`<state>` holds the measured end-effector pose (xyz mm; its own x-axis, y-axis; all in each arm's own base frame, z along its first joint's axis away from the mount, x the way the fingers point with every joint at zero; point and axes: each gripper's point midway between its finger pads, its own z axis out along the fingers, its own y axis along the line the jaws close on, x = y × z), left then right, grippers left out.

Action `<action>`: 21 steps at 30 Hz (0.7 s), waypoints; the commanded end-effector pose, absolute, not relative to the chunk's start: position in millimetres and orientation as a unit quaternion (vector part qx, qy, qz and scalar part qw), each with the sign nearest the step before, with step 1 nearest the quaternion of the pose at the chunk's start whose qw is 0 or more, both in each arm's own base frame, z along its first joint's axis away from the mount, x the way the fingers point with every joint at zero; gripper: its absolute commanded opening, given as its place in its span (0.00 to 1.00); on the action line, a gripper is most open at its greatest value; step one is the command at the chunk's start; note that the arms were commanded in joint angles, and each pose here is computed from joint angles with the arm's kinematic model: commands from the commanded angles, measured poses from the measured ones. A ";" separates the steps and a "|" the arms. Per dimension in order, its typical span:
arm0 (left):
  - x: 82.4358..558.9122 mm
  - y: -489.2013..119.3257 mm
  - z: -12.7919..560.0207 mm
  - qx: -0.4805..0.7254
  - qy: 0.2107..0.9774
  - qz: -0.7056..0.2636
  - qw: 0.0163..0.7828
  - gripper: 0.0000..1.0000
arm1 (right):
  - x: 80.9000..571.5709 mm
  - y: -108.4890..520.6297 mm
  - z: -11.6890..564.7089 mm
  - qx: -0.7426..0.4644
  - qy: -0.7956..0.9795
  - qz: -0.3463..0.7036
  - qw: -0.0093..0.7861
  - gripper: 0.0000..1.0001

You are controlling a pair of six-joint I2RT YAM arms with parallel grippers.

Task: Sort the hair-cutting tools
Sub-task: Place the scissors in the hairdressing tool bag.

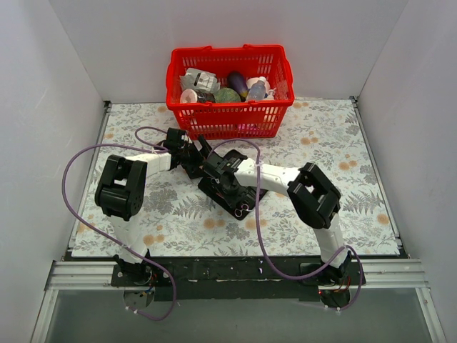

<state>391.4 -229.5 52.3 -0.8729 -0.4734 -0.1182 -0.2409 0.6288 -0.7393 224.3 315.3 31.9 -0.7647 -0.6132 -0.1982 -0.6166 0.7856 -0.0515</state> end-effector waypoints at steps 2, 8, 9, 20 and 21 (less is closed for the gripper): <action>356.1 -223.8 23.2 -0.207 0.911 -0.343 0.102 0.98 | 252.5 350.2 35.1 -0.318 0.933 0.045 0.161 0.01; 355.1 -223.4 20.9 -0.207 0.912 -0.341 0.100 0.98 | 269.0 361.5 29.3 -0.320 0.926 0.064 0.189 0.01; 354.3 -223.0 19.5 -0.208 0.912 -0.339 0.098 0.98 | 270.2 363.5 29.3 -0.322 0.924 0.070 0.193 0.01; 354.4 -222.9 19.0 -0.206 0.912 -0.339 0.099 0.98 | 281.2 371.8 19.5 -0.334 0.913 0.106 0.211 0.01; 354.6 -222.8 18.9 -0.207 0.912 -0.339 0.099 0.98 | 281.0 371.1 19.6 -0.334 0.913 0.106 0.210 0.01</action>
